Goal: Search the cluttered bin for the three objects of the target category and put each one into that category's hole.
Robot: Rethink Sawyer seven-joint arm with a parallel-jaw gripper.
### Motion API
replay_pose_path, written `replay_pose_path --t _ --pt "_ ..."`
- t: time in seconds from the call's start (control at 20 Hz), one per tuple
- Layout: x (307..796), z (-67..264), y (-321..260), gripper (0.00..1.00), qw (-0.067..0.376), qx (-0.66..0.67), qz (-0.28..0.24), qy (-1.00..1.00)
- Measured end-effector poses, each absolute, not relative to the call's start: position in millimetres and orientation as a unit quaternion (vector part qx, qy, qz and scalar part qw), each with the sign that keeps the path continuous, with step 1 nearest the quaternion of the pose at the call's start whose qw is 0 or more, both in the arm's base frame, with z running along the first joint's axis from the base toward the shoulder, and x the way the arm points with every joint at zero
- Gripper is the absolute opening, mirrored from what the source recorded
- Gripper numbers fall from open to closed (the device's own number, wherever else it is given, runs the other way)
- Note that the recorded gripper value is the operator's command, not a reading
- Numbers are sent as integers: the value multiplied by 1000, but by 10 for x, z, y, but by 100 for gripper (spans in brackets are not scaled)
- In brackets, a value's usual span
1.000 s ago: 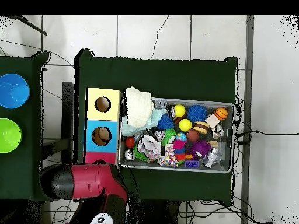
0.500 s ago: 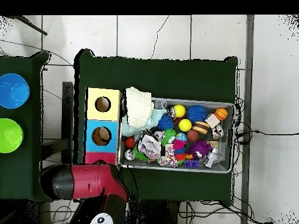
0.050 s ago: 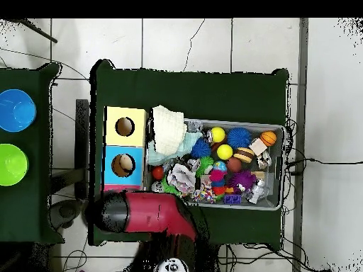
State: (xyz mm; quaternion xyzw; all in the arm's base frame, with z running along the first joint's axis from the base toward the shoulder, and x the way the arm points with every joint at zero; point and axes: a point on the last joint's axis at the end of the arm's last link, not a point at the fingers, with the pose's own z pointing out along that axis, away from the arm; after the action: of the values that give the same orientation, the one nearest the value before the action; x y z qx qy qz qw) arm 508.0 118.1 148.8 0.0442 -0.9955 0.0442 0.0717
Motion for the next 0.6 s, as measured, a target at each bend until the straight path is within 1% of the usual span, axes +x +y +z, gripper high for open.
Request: replay_pose_path --t 0.05,0.1,0.25,0.45,0.6 --pt "5126 1526 1008 100 68 33 45 -996" --pt "5203 1608 597 100 60 5 47 -997" --pt "5242 1722 -168 100 46 -48 56 -996" --pt "5214 1817 -639 100 38 -79 63 -994" --pt "5207 1877 -696 100 32 -73 70 -994"
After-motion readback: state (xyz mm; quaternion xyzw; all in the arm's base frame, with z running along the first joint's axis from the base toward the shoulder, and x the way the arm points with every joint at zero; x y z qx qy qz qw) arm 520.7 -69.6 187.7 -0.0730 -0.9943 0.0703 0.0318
